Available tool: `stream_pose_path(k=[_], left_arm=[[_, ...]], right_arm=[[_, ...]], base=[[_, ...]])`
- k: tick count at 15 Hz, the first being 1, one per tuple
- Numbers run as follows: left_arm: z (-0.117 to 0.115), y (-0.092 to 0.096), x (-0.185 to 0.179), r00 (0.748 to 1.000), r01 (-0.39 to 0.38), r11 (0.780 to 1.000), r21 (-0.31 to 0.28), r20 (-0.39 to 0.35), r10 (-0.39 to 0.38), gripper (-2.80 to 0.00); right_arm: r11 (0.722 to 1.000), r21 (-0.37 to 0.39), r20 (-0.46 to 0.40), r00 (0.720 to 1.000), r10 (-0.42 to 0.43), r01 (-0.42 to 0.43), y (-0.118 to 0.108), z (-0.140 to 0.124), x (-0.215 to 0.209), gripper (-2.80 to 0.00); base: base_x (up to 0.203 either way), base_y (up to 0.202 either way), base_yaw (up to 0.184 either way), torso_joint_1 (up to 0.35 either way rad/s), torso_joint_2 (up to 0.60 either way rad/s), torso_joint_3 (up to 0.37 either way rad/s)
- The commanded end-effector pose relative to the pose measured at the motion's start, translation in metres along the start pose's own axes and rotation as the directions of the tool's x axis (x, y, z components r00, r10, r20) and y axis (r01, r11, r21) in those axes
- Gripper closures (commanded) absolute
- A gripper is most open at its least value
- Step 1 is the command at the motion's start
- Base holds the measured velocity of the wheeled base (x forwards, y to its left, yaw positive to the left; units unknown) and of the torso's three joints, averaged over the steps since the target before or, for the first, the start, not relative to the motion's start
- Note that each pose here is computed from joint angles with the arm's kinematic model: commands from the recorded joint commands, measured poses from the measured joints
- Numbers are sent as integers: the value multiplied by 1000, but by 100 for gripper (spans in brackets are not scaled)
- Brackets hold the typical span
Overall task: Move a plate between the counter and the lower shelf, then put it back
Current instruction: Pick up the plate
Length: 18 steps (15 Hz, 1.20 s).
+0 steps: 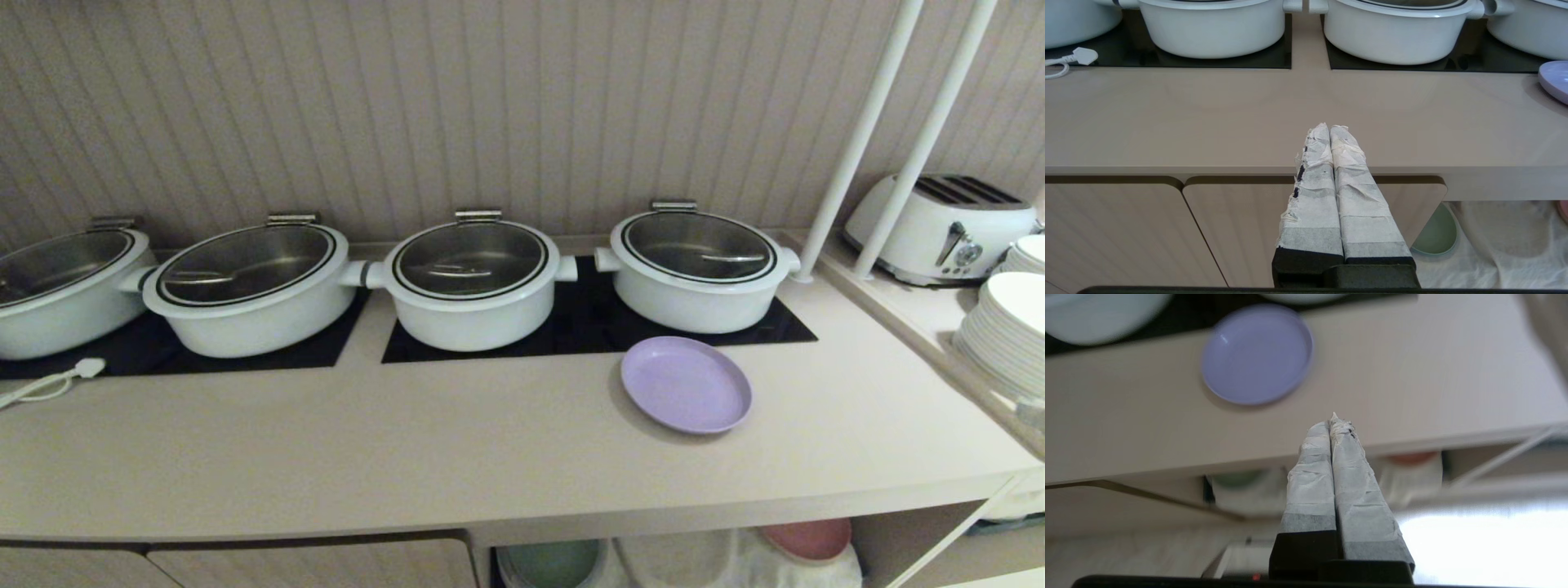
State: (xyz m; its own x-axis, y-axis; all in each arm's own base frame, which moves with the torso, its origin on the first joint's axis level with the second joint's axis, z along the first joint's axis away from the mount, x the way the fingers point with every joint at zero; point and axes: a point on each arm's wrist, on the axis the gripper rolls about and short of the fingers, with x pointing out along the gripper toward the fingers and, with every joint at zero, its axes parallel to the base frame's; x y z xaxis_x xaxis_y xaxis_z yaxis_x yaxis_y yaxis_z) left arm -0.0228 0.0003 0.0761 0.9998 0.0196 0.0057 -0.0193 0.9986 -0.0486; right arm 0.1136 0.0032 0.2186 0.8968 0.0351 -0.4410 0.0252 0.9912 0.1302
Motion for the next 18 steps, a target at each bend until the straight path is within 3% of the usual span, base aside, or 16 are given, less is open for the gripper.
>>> stream_pose_path(k=[1, 3, 7, 11, 18], left_arm=[[0, 0, 0, 1000, 0, 1000, -2, 0, 0, 0], [0, 0, 0, 1000, -2, 1000, -2, 1, 2, 0], [0, 0, 0, 1000, -1, 1000, -2, 1, 1, 0], [0, 0, 0, 1000, 0, 1000, -2, 2, 0, 0], [0, 0, 0, 1000, 0, 1000, -2, 0, 0, 0]], right_arm=[[999, 15, -228, 973, -42, 46, -2, 1, 65, 0], [997, 22, -318, 946, -63, 74, -5, 1, 97, 0], [995, 18, -415, 906, -79, 95, -9, 5, 154, 0], [996, -53, -484, 871, -86, 69, -10, 8, 201, 0], [995, -81, -597, 796, -96, 59, -7, 36, 227, 0]], base=[[0, 0, 0, 0, 0, 0], [0, 0, 0, 0, 0, 0], [0, 0, 0, 0, 0, 0], [0, 0, 0, 0, 0, 0], [0, 0, 0, 0, 0, 0]])
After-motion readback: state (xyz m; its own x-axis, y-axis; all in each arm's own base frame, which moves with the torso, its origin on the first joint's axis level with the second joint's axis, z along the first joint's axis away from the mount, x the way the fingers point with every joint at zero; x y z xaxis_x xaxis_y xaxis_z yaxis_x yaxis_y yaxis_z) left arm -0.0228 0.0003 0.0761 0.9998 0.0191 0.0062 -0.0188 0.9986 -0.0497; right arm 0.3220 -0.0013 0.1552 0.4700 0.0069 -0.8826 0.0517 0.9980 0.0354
